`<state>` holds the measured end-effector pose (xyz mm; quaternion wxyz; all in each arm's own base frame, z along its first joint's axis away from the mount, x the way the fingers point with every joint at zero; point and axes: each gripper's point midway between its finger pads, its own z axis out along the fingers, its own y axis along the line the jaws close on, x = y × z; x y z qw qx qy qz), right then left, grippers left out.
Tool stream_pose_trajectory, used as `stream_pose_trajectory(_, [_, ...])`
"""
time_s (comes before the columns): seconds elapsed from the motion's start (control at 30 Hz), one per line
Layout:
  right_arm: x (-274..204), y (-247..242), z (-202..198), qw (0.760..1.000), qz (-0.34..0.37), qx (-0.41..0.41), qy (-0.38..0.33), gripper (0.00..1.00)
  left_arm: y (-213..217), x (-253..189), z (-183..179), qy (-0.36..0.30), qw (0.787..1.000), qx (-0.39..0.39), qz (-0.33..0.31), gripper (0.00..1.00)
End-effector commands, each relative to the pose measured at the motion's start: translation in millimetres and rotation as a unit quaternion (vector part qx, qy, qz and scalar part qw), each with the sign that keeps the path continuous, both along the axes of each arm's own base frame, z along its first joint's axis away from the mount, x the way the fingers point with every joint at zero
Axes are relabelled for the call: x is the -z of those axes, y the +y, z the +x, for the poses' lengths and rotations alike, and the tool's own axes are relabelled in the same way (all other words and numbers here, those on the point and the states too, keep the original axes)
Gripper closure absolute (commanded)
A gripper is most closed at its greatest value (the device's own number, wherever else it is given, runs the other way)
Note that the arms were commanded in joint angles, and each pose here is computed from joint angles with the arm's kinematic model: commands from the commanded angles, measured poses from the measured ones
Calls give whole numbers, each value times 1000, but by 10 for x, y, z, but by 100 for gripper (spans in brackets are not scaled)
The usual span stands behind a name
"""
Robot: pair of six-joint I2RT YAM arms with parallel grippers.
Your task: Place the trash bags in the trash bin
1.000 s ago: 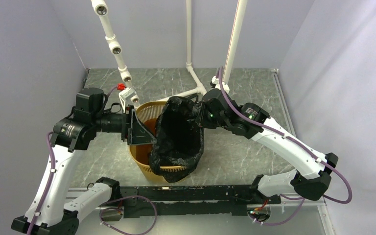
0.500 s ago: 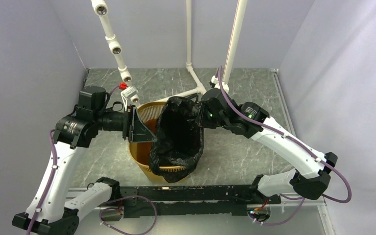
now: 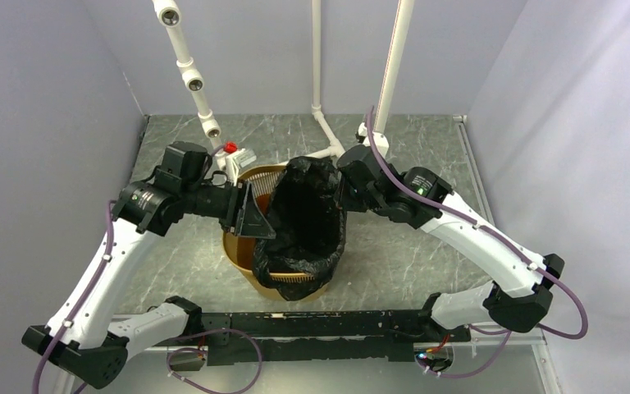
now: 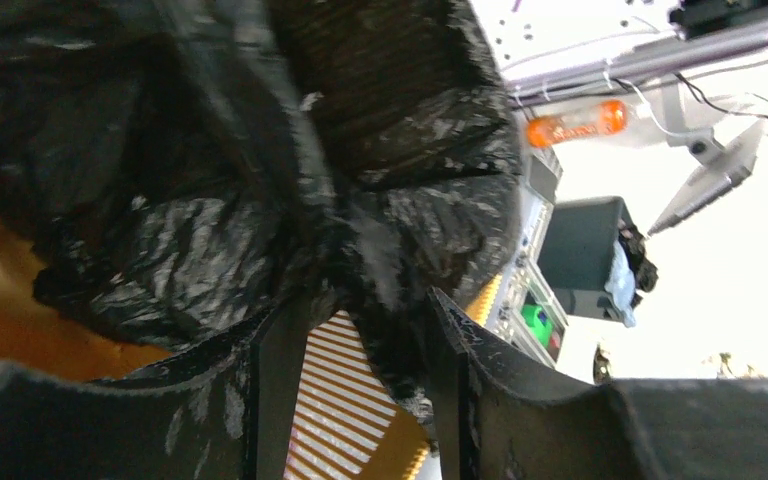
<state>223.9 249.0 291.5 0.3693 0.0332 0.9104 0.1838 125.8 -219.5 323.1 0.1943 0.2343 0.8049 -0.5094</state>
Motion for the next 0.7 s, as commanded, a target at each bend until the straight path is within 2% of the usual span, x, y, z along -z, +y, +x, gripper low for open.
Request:
stream_pose_trajectory(0.0, [-457, -111, 190, 996, 22, 47, -67, 100, 5, -94, 234, -47, 998, -45, 15, 51])
stream_pose_trajectory(0.27, [-448, -382, 333, 994, -3, 78, -77, 100, -186, -283, 433, -55, 998, -17, -22, 55])
stream_pose_trajectory(0.37, [-411, -469, 378, 993, 5, 89, -74, 100, -247, -294, 473, -49, 998, -7, -36, 66])
stream_pose_trajectory(0.53, [-372, -583, 429, 992, 19, 97, -72, 100, -281, -285, 577, -56, 997, -18, -40, 74])
stream_pose_trajectory(0.67, [-299, -631, 439, 993, 18, 98, -64, 100, -305, -262, 598, -49, 998, -15, -43, 84])
